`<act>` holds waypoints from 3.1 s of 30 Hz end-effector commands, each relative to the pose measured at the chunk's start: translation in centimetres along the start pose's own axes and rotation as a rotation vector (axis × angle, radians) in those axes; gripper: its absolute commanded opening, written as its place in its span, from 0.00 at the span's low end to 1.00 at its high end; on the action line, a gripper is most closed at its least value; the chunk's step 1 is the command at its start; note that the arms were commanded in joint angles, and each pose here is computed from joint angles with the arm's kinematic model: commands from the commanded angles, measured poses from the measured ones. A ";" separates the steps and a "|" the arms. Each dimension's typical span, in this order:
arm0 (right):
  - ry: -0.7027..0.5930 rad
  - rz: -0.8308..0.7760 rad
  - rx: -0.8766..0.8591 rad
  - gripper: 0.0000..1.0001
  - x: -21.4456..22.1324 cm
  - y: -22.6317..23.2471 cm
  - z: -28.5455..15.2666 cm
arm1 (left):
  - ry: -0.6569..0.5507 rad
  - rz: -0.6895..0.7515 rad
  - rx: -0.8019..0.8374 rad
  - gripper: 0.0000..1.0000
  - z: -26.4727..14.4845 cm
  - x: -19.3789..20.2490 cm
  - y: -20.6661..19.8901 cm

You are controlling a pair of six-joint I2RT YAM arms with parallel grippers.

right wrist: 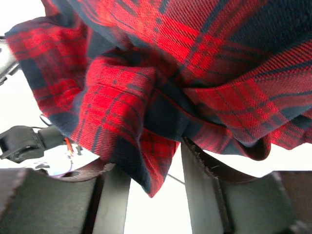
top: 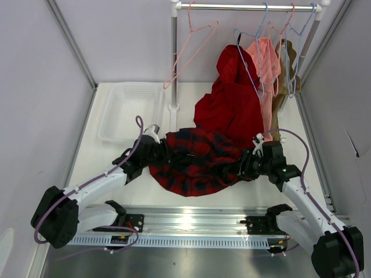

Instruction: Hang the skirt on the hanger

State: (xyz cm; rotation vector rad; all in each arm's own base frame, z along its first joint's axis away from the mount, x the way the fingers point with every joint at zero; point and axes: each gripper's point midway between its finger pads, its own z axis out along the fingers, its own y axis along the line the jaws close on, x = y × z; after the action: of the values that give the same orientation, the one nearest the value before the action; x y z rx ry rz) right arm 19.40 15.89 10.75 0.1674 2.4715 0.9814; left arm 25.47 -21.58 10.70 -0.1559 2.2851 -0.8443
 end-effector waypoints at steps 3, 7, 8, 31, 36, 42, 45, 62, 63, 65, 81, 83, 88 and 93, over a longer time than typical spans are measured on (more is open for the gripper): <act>-0.029 -0.025 0.062 0.47 -0.2 0.1 0.0 | -0.042 0.136 -0.086 0.51 -0.8 0.2 -1.3; -0.062 -0.031 0.090 0.34 -1.0 0.1 0.0 | -0.100 0.177 -0.209 0.57 -1.7 0.5 0.1; -0.062 -0.031 0.100 0.27 -1.1 0.1 0.0 | -0.110 0.179 -0.221 0.57 -1.9 0.6 0.1; -0.120 -0.092 0.097 0.20 -5.2 2.3 -1.2 | -0.127 0.324 -0.341 0.66 -2.3 3.3 1.3; -0.116 -0.093 0.093 0.20 -5.2 2.3 -1.1 | -0.106 0.358 -0.332 0.67 -2.2 3.9 0.8; -0.119 -0.095 0.085 0.20 -5.2 2.4 -1.2 | -0.103 0.371 -0.436 0.69 -2.1 4.1 2.7; -0.118 -0.097 0.078 0.20 -5.2 2.6 -1.2 | -0.125 0.374 -0.472 0.71 -1.7 3.8 3.2; -0.096 -0.065 -0.023 0.20 -5.0 2.4 -0.9 | -0.110 0.288 -0.242 0.12 1.3 -0.5 1.5; -0.111 -0.067 -0.056 0.20 -5.6 2.8 -0.9 | -0.107 0.303 -0.210 0.06 1.4 -0.9 0.8; -0.105 -0.043 -0.131 0.16 -6.0 3.4 -1.1 | -0.052 0.293 -0.099 0.00 1.5 -0.5 -0.8; -0.313 -0.099 -0.707 0.01 -14.1 14.8 -9.4 | 0.000 0.107 0.801 0.00 -10.0 -5.6 -14.3; -0.333 -0.086 -0.723 0.01 -14.9 15.2 -10.8 | -0.034 0.067 0.828 0.00 -11.0 -7.2 -13.7; -0.383 -0.112 -0.736 0.03 -15.9 16.2 -13.5 | -0.058 -0.038 0.879 0.00 -12.7 -8.9 -12.0; -0.319 -0.093 -0.593 0.06 -14.1 13.3 -11.2 | -0.002 -0.044 0.799 0.00 -11.0 -7.1 -10.2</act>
State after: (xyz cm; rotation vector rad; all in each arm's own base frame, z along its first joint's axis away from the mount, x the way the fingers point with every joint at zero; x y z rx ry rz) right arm 26.68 15.15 32.69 0.0507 1.7599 1.5345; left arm 23.75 -21.54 26.84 0.0861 1.7902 -1.6777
